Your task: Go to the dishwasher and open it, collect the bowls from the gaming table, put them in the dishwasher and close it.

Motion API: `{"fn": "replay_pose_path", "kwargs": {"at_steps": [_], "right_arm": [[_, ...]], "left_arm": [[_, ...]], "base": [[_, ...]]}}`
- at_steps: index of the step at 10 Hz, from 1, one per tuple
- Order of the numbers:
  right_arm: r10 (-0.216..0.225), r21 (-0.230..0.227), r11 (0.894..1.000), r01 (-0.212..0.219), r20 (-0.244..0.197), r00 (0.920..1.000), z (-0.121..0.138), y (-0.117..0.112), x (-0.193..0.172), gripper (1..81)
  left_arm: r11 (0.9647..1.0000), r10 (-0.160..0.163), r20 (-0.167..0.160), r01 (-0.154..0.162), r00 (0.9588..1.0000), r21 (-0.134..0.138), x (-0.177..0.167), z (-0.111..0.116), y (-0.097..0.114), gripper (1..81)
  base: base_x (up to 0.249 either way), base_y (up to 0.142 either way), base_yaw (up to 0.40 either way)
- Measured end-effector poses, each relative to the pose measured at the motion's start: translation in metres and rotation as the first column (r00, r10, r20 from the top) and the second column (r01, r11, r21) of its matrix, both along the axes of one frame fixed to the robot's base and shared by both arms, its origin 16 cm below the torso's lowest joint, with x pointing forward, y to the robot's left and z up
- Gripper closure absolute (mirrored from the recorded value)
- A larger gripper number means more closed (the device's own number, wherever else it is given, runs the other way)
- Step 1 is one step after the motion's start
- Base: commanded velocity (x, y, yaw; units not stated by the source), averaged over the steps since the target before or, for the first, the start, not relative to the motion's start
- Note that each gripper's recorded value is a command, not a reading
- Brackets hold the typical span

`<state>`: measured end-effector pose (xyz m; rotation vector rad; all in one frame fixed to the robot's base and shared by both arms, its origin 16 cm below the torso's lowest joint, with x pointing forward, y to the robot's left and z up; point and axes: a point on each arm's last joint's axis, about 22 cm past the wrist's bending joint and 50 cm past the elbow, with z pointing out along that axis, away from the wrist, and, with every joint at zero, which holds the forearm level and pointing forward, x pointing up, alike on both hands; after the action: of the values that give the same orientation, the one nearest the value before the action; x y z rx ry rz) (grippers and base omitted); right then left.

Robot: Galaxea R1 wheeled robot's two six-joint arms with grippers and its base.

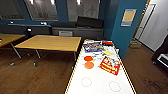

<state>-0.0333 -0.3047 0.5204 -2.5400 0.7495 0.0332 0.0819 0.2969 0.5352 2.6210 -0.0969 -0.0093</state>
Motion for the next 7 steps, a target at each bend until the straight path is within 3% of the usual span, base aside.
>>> {"fn": "replay_pose_path", "kwargs": {"at_steps": [3, 7], "right_arm": [[0.011, -0.008, 1.000, -0.011, 0.036, 0.9993, -0.009, 0.008, 0.004, 81.1], [0.020, -0.019, 1.000, -0.019, 0.035, 0.9992, -0.017, 0.010, 0.000, 81.1]], "left_arm": [[0.9999, -0.009, 0.025, 0.009, 0.9996, -0.008, -0.023, -0.023, -0.029, 81.1], [0.9991, -0.008, 0.012, 0.008, 0.9999, 0.042, -0.046, -0.051, -0.027, 81.1]], "base": [[0.000, 0.000, 0.000], [0.000, 0.000, 0.000]]}}
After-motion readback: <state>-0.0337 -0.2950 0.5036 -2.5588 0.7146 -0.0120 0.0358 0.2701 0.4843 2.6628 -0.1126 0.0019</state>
